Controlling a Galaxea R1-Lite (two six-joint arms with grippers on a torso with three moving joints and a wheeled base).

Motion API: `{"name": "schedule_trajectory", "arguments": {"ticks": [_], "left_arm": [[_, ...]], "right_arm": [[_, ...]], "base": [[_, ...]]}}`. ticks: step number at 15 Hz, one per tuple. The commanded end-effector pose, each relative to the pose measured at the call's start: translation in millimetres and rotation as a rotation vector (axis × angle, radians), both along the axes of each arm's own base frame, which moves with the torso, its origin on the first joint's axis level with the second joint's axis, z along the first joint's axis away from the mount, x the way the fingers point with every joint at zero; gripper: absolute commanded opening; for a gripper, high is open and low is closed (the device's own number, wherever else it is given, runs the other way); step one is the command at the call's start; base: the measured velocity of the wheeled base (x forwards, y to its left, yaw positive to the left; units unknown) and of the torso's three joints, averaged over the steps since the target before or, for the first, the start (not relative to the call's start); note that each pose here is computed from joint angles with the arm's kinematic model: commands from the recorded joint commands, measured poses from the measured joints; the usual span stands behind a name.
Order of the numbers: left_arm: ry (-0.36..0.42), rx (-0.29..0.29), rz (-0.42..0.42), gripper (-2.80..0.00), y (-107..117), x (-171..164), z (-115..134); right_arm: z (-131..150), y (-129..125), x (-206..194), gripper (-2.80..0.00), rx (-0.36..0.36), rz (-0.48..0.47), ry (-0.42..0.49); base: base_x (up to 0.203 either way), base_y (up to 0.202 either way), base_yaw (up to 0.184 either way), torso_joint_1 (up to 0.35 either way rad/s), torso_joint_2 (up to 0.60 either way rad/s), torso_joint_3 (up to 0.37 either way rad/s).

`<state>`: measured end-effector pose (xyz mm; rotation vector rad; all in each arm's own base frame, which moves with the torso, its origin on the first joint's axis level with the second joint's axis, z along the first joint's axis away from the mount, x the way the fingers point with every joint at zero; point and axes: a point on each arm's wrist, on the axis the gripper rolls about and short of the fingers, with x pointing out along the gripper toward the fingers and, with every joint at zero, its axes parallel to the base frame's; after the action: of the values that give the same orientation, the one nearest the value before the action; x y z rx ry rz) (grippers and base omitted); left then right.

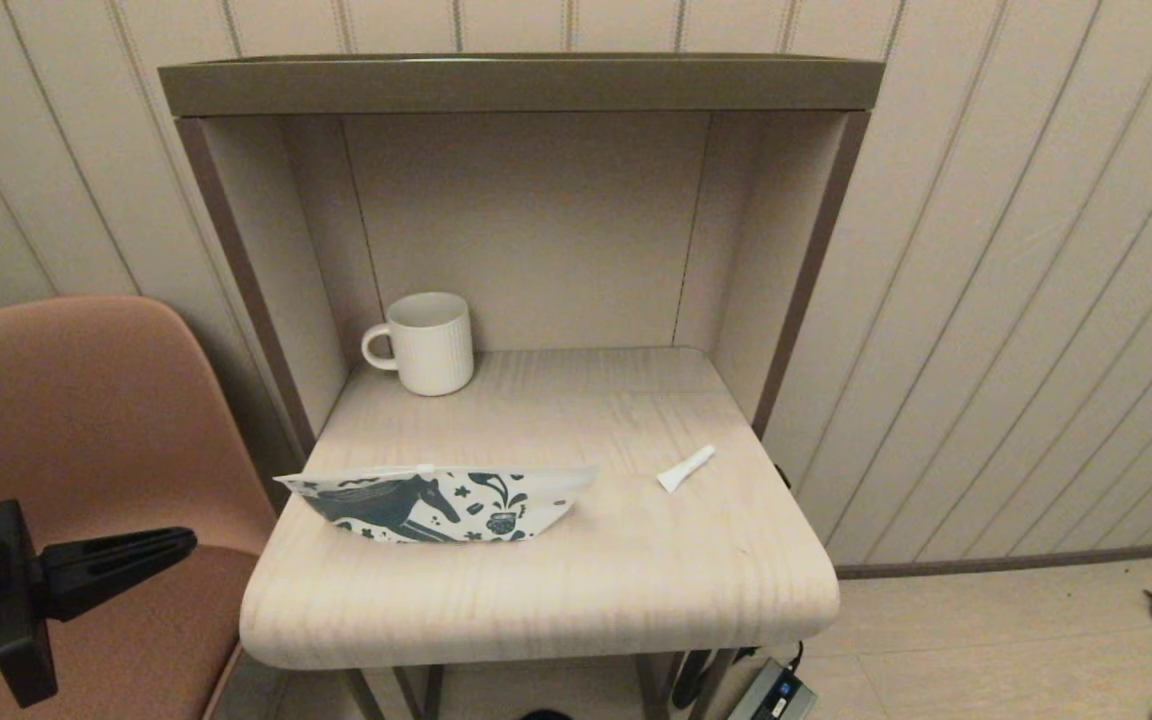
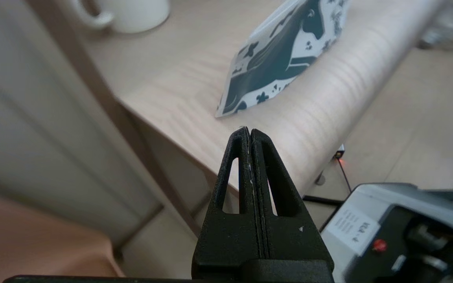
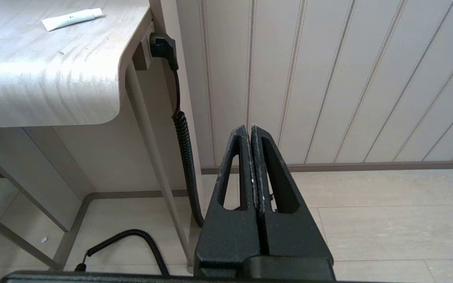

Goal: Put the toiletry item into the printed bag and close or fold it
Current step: Pick up the storage bag

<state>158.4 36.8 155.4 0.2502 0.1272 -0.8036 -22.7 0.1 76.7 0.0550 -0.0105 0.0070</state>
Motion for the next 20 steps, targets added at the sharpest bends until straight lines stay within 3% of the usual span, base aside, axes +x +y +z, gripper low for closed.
{"name": "schedule_trajectory", "arguments": {"ticks": [1,2,7,10,14,17,20], "left_arm": [[0.023,-0.028,-0.036,-0.55,8.8,12.2,-8.7],[0.017,-0.034,-0.05,0.0,9.8,15.4,-7.0],[-0.021,-0.037,-0.094,0.0,16.6,39.6,6.9],[-0.032,-0.032,-0.159,0.0,6.3,50.9,10.7],[0.01,-0.041,-0.244,0.0,-7.0,66.1,-4.1],[-0.019,0.005,-0.29,0.0,-7.8,72.7,-22.8],[-0.012,0.008,-0.331,0.0,-14.9,80.4,-19.6]], "right_arm": [[0.0,0.0,0.0,-2.8,0.0,0.001,0.0],[0.0,0.0,0.0,-2.8,0.0,0.001,0.0],[0.0,0.0,0.0,-2.8,0.0,0.001,0.0],[0.0,0.0,0.0,-2.8,0.0,0.001,0.0],[0.0,0.0,0.0,-2.8,0.0,0.001,0.0],[0.0,0.0,0.0,-2.8,0.0,0.001,0.0],[0.0,0.0,0.0,-2.8,0.0,0.001,0.0]], "base": [[0.0,0.0,0.0,0.0,0.0,0.0],[0.0,0.0,0.0,0.0,0.0,0.0],[0.0,0.0,0.0,0.0,0.0,0.0],[0.0,0.0,0.0,0.0,0.0,0.0],[0.0,0.0,0.0,0.0,0.0,0.0],[0.0,0.0,0.0,0.0,0.0,0.0],[0.0,0.0,0.0,0.0,0.0,0.0]]}}
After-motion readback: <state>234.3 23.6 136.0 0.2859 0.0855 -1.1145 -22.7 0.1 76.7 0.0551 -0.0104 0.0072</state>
